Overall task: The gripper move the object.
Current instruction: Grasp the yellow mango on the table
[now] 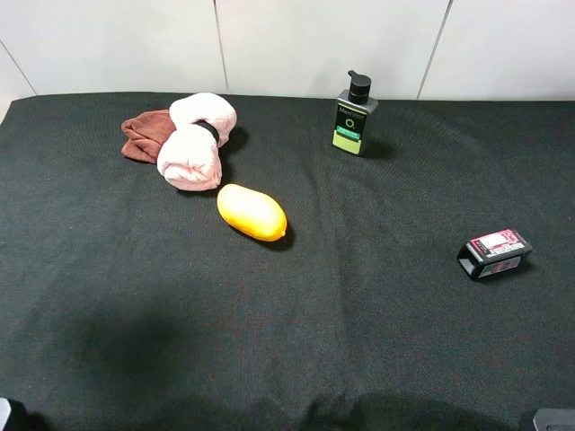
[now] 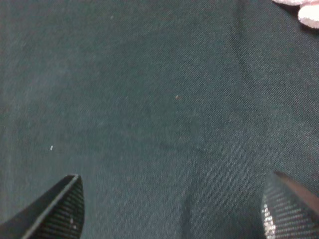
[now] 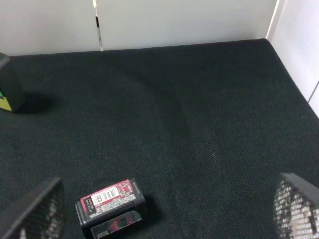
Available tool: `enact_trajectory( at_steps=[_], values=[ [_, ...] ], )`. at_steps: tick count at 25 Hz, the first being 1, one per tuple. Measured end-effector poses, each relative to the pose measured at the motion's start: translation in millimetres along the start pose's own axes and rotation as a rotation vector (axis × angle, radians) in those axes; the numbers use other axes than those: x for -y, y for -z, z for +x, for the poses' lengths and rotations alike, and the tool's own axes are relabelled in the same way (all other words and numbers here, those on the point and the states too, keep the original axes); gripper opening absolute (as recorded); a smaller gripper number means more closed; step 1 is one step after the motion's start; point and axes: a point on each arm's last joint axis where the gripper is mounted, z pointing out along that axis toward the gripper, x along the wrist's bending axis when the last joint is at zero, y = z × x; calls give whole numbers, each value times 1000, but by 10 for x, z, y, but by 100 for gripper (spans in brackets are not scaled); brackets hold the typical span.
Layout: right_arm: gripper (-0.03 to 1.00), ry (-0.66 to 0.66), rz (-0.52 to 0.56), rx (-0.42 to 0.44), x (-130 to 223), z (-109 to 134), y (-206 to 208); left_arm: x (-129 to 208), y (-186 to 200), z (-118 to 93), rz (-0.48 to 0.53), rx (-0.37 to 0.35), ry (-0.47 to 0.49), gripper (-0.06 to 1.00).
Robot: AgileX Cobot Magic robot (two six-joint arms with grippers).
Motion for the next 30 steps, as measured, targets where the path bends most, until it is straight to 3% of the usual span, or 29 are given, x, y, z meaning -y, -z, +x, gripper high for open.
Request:
enact_trajectory(
  at_steps=[9,22,30],
  values=[
    [63,0,0,0,0,0,0,-185,-321,-91,45,85,-158,76],
    [63,0,0,0,0,0,0,-485,-481,-190,67,132,-352,76],
    [63,0,0,0,0,0,0,-731,-659,-377,106,178,-554,76]
  ],
)
